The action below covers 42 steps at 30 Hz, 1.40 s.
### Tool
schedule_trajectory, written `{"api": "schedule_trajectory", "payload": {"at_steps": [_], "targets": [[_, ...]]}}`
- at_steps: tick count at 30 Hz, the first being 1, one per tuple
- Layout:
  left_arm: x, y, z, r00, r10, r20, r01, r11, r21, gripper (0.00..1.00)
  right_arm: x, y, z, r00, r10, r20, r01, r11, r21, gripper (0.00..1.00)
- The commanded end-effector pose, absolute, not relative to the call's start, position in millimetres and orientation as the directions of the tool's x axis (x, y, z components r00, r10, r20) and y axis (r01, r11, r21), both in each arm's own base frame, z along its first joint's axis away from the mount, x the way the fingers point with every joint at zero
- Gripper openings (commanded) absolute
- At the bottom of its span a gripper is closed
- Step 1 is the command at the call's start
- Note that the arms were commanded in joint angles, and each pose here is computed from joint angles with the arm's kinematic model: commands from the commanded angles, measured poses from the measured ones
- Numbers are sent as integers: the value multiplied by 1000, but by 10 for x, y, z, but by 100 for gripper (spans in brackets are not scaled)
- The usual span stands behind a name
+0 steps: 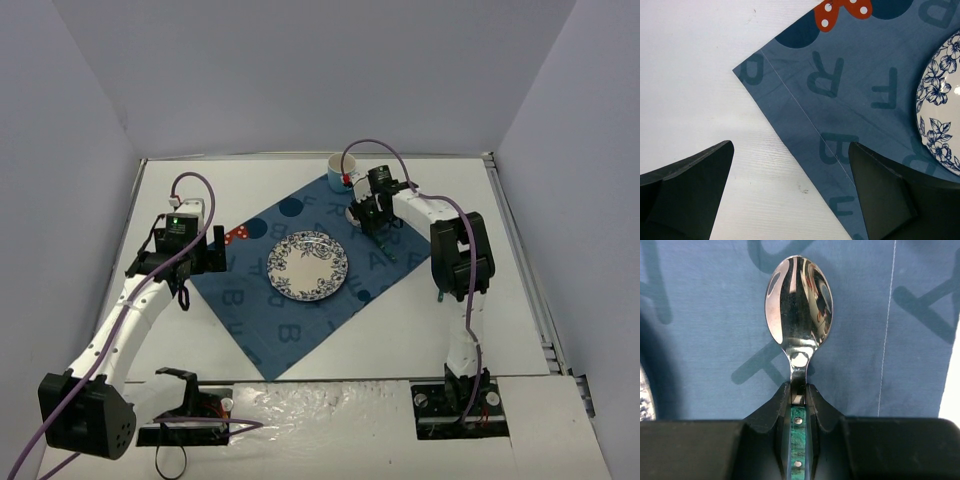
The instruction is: Set the dinner table for one person
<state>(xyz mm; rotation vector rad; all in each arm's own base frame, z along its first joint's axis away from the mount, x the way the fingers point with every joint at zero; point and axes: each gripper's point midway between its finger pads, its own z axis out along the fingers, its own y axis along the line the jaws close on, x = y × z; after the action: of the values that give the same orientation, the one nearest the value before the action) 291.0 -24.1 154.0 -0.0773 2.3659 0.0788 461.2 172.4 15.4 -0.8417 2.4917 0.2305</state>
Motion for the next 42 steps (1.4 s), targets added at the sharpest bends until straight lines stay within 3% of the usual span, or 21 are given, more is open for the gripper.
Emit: {"api": "schedule_trajectory", "payload": {"at_steps": [1, 5, 8, 11, 16, 23, 34, 42], "targets": [[3021, -215, 1716, -661, -41, -749, -95, 995, 30, 97, 4766, 1756, 348, -672, -498, -548, -577, 816, -33, 23], [3020, -215, 1715, -661, -43, -749, -97, 995, 29, 97, 4800, 1670, 666, -676, -438, -592, -510, 858, -53, 58], [3023, -215, 1728, -659, -46, -751, -99, 995, 26, 97, 4780, 1427, 938, -702, -347, -622, -371, 924, -95, 68], [3005, -238, 1745, -667, -56, -743, -98, 995, 13, 97, 4583, 998, 1005, -744, -228, -628, -190, 973, -129, 71], [2946, -284, 1911, -687, -86, -721, -105, 994, -18, 97, 4062, 402, 956, -782, 4, -624, 60, 996, -69, 72], [2891, -310, 2168, -690, -108, -716, -113, 993, -41, 97, 3552, -29, 612, -799, 187, -572, 243, 970, -23, 67], [2835, -354, 2203, -694, -112, -712, -96, 993, -62, 97, 3403, -225, 210, -813, 280, -511, 319, 948, 11, 55], [2803, -338, 2247, -688, -110, -717, -97, 994, -59, 97, 3300, -382, 72, -811, 317, -492, 358, 934, 10, 40]]}}
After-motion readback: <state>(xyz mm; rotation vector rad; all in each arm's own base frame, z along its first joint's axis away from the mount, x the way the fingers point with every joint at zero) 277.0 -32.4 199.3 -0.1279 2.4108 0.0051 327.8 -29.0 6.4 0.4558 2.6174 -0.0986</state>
